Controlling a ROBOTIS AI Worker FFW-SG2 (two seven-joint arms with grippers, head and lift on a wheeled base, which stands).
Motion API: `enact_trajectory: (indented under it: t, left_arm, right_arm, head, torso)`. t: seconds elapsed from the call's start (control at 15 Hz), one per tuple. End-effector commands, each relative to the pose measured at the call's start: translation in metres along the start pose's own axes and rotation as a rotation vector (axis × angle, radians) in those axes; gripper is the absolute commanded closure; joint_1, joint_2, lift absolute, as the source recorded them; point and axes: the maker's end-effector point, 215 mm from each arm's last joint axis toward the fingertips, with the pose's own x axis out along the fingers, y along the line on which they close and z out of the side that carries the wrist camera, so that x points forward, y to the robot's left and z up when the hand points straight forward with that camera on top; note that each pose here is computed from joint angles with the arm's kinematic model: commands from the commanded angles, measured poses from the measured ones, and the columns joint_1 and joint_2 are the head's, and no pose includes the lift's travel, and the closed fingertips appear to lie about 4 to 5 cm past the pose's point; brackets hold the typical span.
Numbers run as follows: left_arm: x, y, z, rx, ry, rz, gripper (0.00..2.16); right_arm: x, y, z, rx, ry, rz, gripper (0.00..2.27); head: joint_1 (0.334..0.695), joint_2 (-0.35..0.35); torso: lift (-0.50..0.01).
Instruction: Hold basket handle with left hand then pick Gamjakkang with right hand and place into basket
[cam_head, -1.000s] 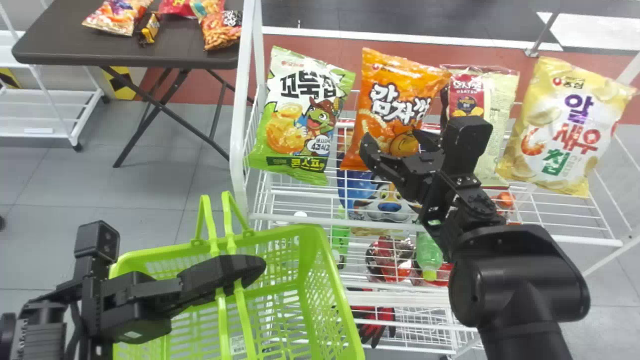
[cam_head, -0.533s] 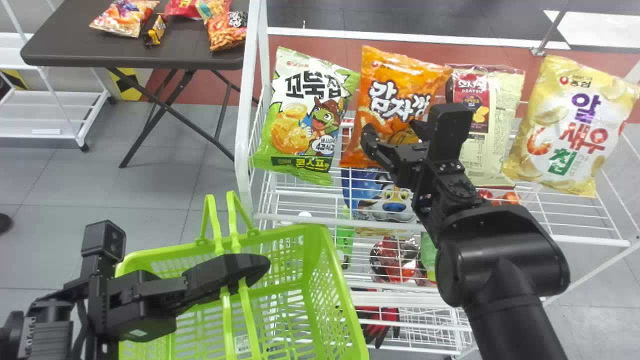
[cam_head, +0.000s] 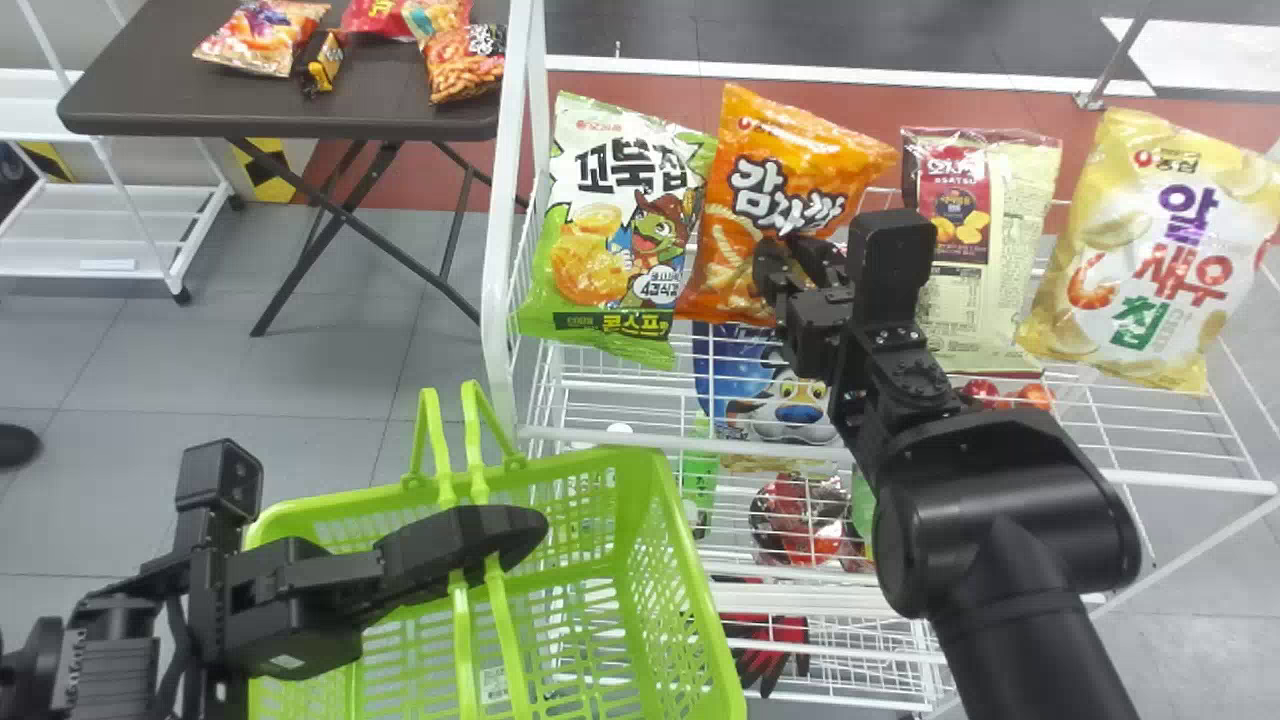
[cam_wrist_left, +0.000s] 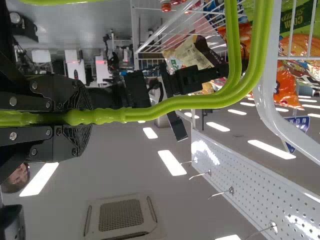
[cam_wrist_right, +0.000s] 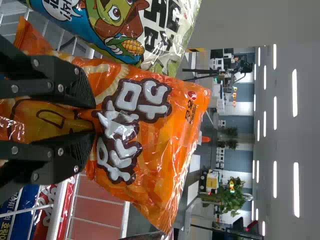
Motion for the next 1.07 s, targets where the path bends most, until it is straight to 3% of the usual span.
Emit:
enact_trajectory:
  t: [0.0, 0.47, 1.0]
  left_arm:
    - [-0.001, 0.001, -0.001, -0.008, 0.001, 0.001, 2.14]
    - [-0.001, 0.002, -0.002, -0.015, -0.001, -0.004, 2.14]
    - [-0.001, 0.003, -0.002, -0.026, -0.006, -0.015, 2.14]
  right_arm:
    - [-0.011, -0.004, 0.009, -0.026, -0.026, -0.018, 2.24]
    - [-0.058, -0.012, 0.025, -0.055, -0.028, -0.075, 2.24]
    - [-0.132, 0.018, 0.003, -0.008, 0.197, -0.025, 2.24]
  head:
    - [0.695, -0.040]
    - [0.695, -0.063]
    - [0.695, -0.067]
  torso:
    - [-0.017]
    - [-0.017]
    - [-0.017]
